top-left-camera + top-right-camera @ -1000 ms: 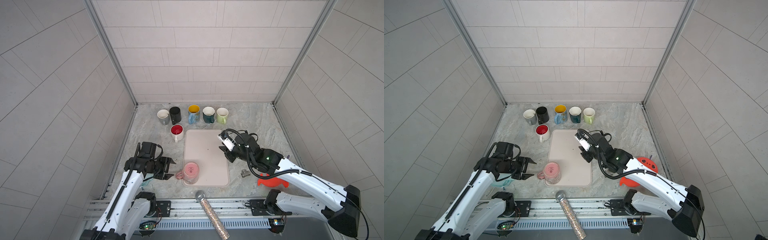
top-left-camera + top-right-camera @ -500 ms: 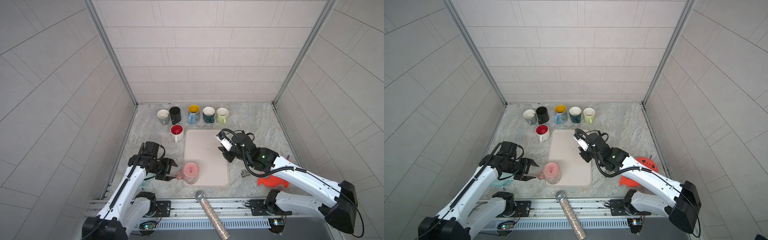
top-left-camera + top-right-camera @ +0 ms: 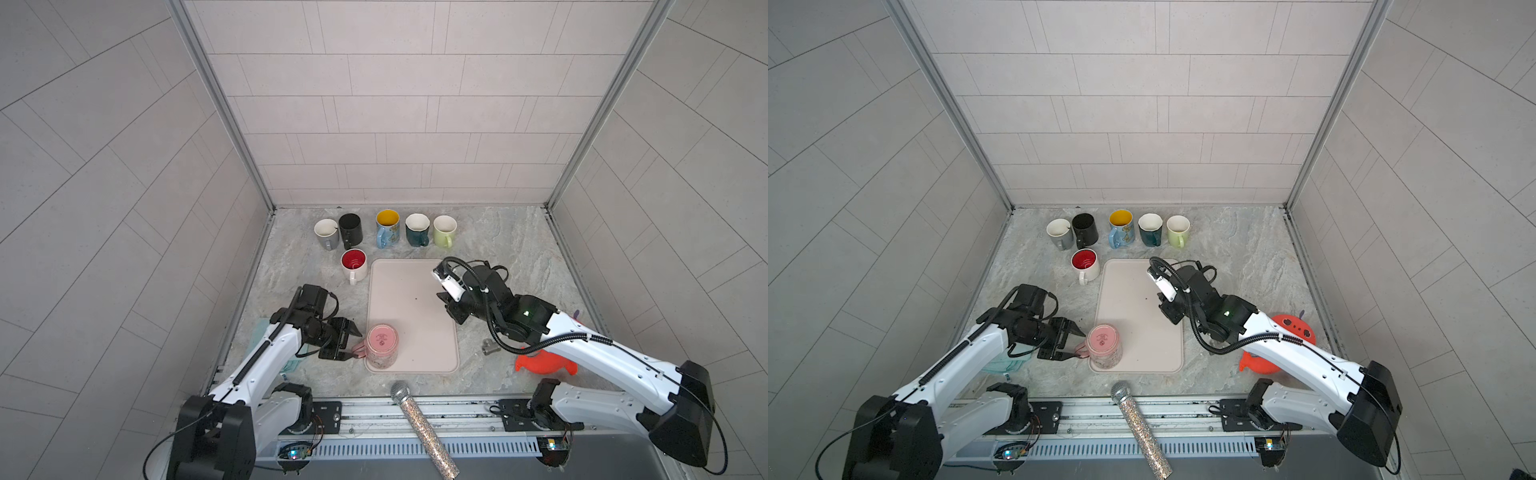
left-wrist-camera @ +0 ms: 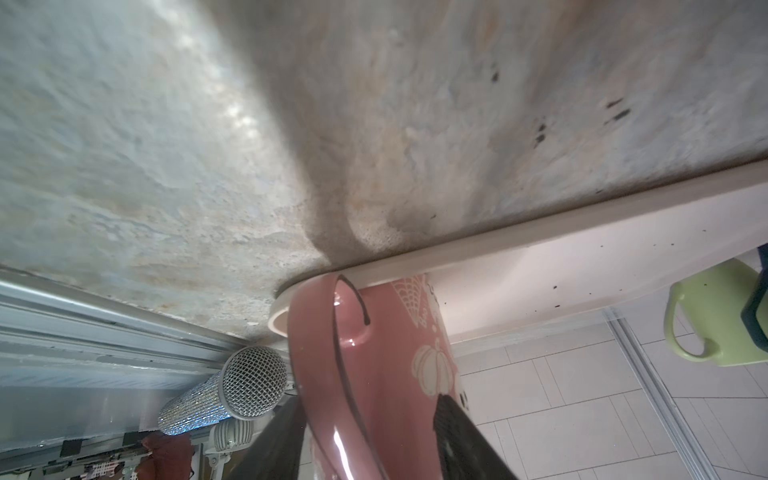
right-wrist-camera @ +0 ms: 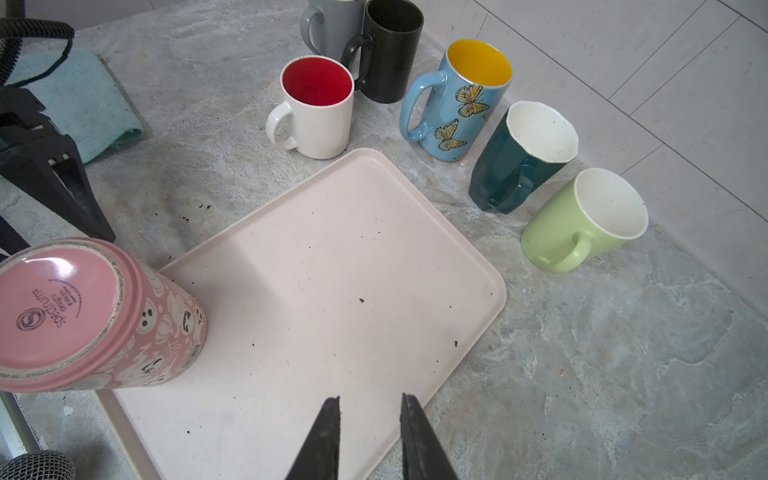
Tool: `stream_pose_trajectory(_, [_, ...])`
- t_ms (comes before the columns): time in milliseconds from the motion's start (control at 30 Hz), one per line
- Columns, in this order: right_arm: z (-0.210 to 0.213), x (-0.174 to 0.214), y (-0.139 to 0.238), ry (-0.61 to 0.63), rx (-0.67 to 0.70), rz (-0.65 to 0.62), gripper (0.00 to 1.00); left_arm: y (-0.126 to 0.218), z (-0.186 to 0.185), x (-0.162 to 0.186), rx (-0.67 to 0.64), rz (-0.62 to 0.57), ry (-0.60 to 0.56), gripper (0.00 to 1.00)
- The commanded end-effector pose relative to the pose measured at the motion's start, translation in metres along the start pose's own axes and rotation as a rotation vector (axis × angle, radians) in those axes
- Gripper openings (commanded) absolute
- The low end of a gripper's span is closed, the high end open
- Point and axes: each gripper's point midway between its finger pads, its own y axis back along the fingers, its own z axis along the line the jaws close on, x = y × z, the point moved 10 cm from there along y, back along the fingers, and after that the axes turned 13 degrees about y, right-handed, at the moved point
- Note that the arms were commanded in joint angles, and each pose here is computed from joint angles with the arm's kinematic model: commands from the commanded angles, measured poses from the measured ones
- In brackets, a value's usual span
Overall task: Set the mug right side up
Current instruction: 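Lower the left gripper around the pink mug's handle and close it, then lift the pink mug by its handle with the left gripper and tilt it upward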
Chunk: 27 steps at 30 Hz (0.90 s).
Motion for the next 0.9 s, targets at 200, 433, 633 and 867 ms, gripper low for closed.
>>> stream_pose_trajectory(200, [-0.005, -0.005, -0.002, -0.016, 0.033, 0.004, 0.26, -0.011, -0.009, 0.002, -0.019, 0.029, -0.008, 0.52])
stream_pose_trajectory(433, [-0.004, -0.004, -0.006, -0.017, 0.031, 0.018, 0.25, -0.014, -0.008, 0.002, -0.017, 0.037, -0.010, 0.45])
stream_pose_trajectory(633, [-0.004, -0.004, -0.007, -0.017, 0.032, 0.021, 0.25, -0.017, -0.009, 0.001, -0.018, 0.043, -0.012, 0.39])
stream_pose_trajectory(867, [-0.004, -0.003, -0.008, -0.016, 0.036, 0.028, 0.25, -0.022, -0.012, 0.001, -0.023, 0.052, -0.020, 0.25])
